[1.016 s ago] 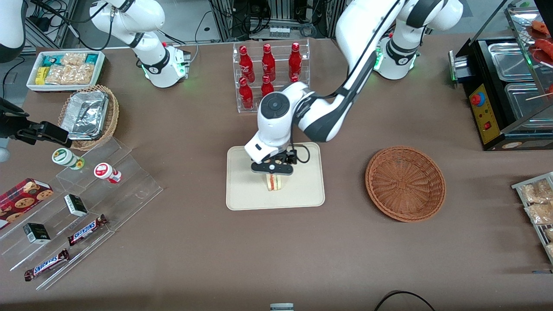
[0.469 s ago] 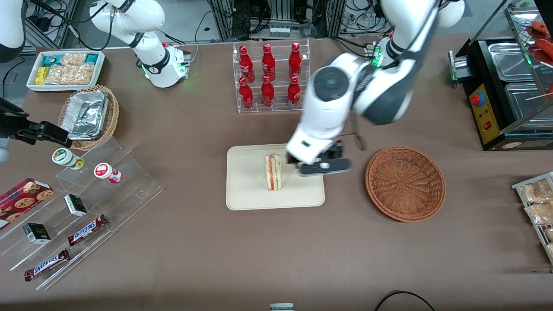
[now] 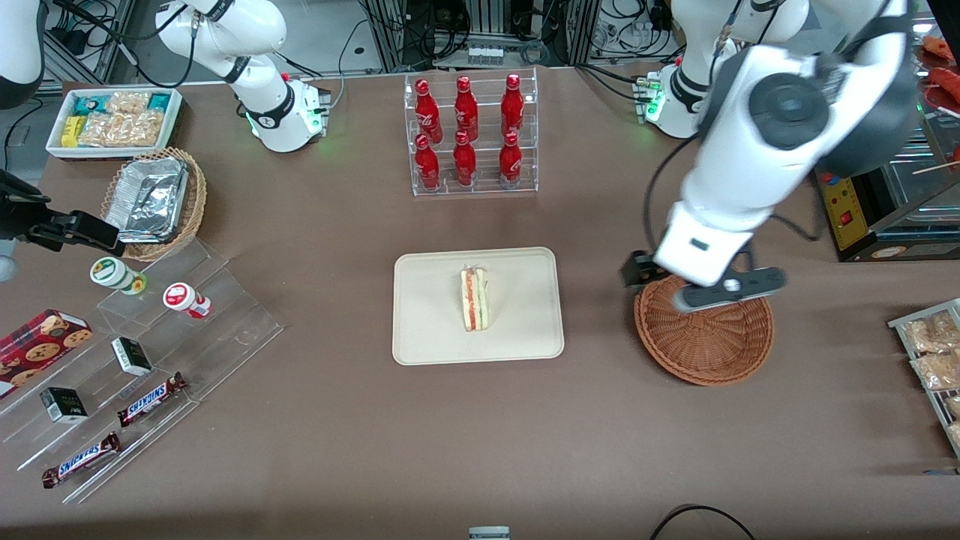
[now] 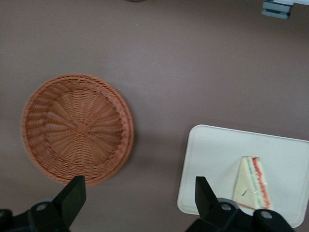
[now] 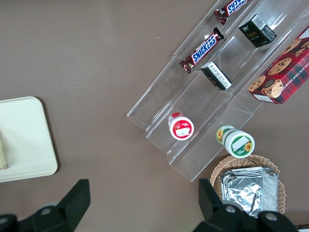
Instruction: Place sandwich from basket to tray
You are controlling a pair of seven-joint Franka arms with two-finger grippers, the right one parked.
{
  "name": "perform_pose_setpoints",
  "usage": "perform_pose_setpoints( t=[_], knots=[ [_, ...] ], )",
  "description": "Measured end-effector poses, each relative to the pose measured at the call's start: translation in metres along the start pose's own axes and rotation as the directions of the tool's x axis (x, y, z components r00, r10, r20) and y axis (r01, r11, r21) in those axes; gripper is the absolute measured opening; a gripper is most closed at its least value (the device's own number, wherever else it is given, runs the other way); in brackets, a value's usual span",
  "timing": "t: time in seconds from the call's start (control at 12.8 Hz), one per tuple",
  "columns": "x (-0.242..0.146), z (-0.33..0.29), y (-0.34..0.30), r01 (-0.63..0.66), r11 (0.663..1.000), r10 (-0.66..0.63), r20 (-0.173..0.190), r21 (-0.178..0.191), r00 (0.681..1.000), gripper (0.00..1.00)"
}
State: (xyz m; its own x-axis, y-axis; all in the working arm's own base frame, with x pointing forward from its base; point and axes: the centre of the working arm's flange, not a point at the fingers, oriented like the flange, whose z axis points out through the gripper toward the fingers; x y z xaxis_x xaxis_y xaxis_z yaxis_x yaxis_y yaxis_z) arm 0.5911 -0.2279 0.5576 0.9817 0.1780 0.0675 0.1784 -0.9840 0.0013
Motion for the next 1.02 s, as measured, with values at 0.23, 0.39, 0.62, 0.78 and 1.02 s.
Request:
perform_pose_setpoints(
  t=[0.23,0.39,0.62,0.78,1.02],
  knots=[
    [0.006,-0.02,-0.048,-0.051,0.999,0.051,0.015,0.013,0.999,1.0],
    [0.009,-0.031,-0.077,-0.079,0.997,0.079,0.028,0.021,0.997,1.0],
    [0.013,-0.046,-0.121,-0.12,0.992,0.118,0.049,0.029,0.992,1.0],
    [0.013,-0.053,-0.143,-0.153,0.988,0.151,0.06,0.03,0.987,1.0],
    [0.01,-0.06,-0.165,-0.186,0.982,0.184,0.072,0.018,0.98,1.0]
  ],
)
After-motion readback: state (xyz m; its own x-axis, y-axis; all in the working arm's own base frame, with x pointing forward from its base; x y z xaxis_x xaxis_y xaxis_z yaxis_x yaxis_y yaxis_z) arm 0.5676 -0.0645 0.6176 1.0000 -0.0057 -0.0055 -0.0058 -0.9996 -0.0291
